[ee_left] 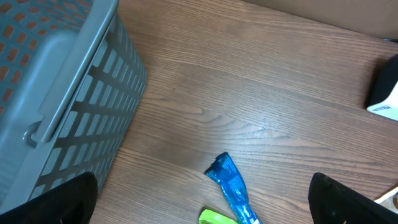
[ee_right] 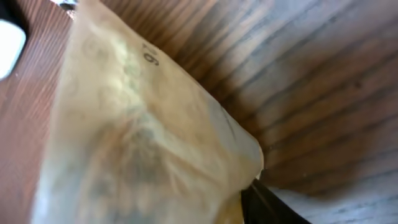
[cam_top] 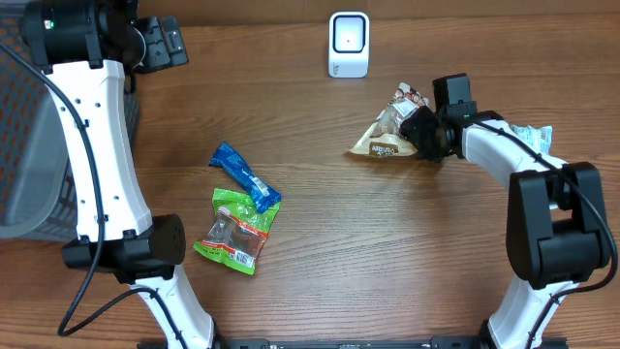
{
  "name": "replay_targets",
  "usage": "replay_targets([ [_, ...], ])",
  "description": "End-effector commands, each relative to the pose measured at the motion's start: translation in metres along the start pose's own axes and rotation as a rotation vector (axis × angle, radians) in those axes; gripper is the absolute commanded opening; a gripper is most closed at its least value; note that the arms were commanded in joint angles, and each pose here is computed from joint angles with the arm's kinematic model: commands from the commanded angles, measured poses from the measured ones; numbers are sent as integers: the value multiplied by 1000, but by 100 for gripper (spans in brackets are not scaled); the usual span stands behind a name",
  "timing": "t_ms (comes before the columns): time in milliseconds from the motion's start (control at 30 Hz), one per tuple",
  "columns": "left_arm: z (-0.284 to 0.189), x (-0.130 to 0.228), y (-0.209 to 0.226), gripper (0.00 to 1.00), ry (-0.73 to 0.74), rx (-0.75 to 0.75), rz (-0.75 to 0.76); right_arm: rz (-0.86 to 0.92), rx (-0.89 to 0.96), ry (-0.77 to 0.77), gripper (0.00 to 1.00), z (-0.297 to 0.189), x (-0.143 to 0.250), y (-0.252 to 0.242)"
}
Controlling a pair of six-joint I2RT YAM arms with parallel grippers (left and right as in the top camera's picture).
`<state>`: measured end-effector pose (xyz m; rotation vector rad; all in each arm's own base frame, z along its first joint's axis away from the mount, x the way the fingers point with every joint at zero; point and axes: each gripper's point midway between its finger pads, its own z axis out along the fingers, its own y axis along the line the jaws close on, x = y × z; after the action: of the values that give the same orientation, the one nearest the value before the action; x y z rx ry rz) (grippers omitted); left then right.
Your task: Scan the item barcode
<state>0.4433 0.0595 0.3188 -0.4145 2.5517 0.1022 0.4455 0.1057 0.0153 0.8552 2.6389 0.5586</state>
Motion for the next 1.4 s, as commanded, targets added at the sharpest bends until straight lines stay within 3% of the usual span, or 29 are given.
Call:
replay_targets([
  [0, -14, -3, -1, 100, -36, 6, 14, -174, 79, 12, 41, 16, 6, -25],
  [200, -14, -3, -1, 100, -36, 6, 14, -443, -15, 34, 21, -8, -6, 6],
  [300, -14, -3, -1, 100, -36, 6, 14, -620, -17, 24, 5, -40, -22, 29],
  [500, -14, -3, -1, 100, -36, 6, 14, -836, 119, -10, 4, -72, -42, 38],
  [767, -14, -3, -1, 100, -36, 6, 14, -1103, 270, -39, 4, -72, -43, 38],
  [1000, -14, -3, -1, 100, -36, 6, 14, -1161, 469, -172, 4, -81, -60, 45],
  [1200, -14, -3, -1, 100, -36, 6, 14, -1141, 891, -529, 4, -133, -91, 70],
  [1367, -14, -3, -1, 100, -36, 6, 14, -1210, 954, -718, 4, -155, -90, 119],
])
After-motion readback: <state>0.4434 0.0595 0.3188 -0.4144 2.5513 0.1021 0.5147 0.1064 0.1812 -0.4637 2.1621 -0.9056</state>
